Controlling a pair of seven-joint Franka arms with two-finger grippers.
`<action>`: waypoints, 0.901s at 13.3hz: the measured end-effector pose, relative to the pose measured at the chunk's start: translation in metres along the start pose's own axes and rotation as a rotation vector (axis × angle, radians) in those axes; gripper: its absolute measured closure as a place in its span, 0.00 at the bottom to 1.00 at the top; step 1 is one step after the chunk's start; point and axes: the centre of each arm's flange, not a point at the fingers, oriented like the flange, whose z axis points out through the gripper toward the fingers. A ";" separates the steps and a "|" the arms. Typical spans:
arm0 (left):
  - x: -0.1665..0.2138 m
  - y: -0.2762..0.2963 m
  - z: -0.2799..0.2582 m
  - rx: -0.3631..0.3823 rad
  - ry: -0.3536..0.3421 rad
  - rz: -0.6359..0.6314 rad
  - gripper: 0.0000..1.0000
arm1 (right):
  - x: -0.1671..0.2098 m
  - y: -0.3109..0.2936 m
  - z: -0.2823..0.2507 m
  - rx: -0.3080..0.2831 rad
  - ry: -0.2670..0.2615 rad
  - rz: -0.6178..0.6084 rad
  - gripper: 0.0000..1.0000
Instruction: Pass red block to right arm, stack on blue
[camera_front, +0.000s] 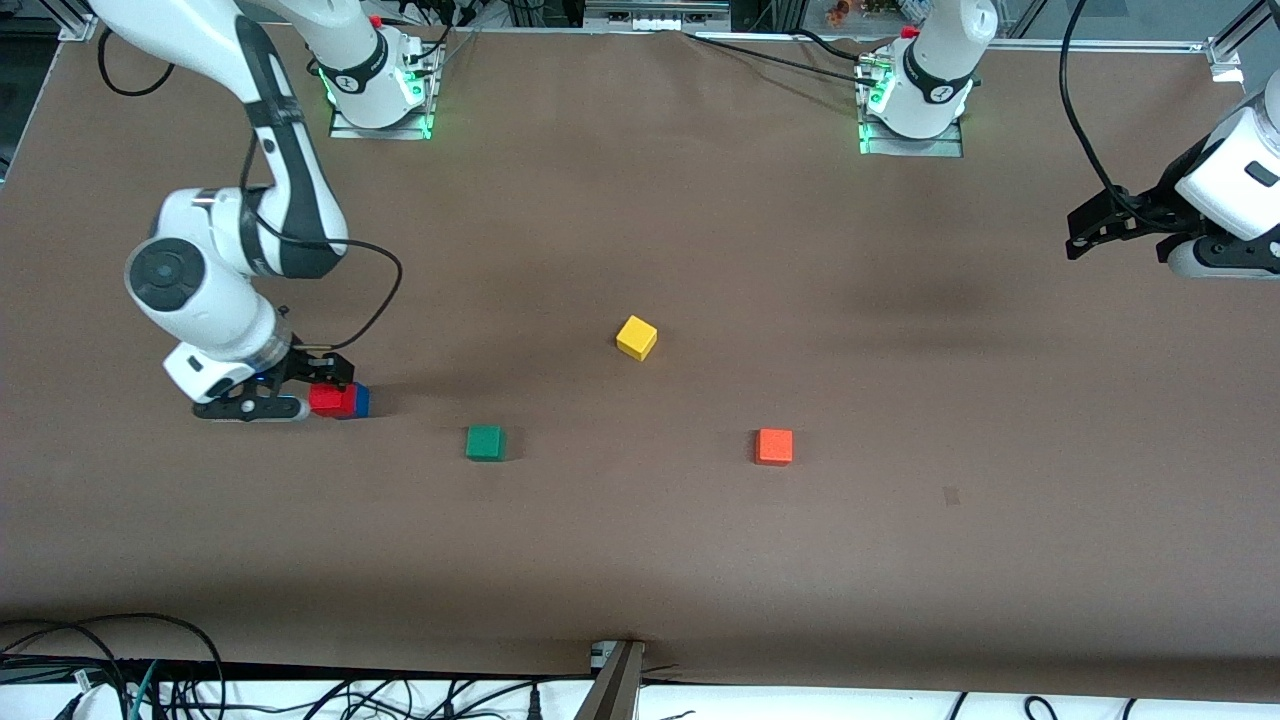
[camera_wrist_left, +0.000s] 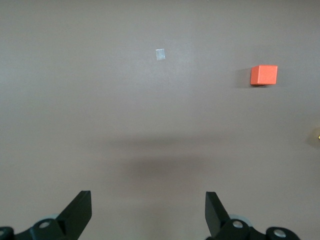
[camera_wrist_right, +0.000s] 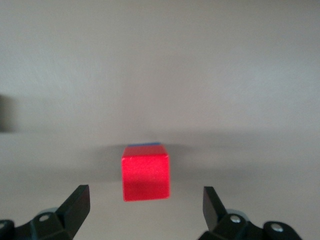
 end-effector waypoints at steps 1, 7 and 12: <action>0.000 0.000 0.000 0.000 0.000 0.000 0.00 | 0.002 0.013 -0.019 0.009 0.007 0.021 0.00; 0.000 0.001 0.000 0.000 0.000 0.002 0.00 | -0.034 0.060 -0.138 0.111 -0.122 0.089 0.00; 0.000 0.002 0.000 0.000 0.000 0.003 0.00 | -0.060 0.086 -0.248 0.125 -0.207 0.099 0.00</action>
